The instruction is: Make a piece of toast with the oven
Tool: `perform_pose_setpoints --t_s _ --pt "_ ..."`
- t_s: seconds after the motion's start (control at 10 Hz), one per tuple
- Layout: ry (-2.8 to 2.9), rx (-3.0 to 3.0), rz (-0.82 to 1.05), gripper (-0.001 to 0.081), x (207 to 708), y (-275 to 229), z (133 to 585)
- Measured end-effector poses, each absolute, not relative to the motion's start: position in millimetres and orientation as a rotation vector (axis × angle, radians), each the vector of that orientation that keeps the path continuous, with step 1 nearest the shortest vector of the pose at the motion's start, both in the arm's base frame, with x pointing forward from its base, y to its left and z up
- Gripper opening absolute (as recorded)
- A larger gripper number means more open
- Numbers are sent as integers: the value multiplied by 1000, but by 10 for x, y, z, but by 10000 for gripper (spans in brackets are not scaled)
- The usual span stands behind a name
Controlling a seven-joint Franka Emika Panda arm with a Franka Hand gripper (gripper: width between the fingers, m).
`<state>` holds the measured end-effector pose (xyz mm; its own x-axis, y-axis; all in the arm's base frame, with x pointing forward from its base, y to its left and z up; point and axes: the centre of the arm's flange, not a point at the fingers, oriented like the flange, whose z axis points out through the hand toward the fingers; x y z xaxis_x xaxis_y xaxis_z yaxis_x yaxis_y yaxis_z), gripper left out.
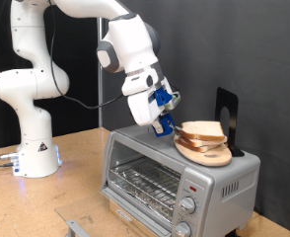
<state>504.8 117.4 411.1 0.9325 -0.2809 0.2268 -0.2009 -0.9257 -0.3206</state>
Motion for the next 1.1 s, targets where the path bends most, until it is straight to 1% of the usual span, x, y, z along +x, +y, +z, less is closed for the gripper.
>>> perform_pose_setpoints --t_s 0.4,1.1 --pt "323 -2736 -394 383 5022 1199 4136" --pt "346 -2690 -390 383 4701 1118 4324"
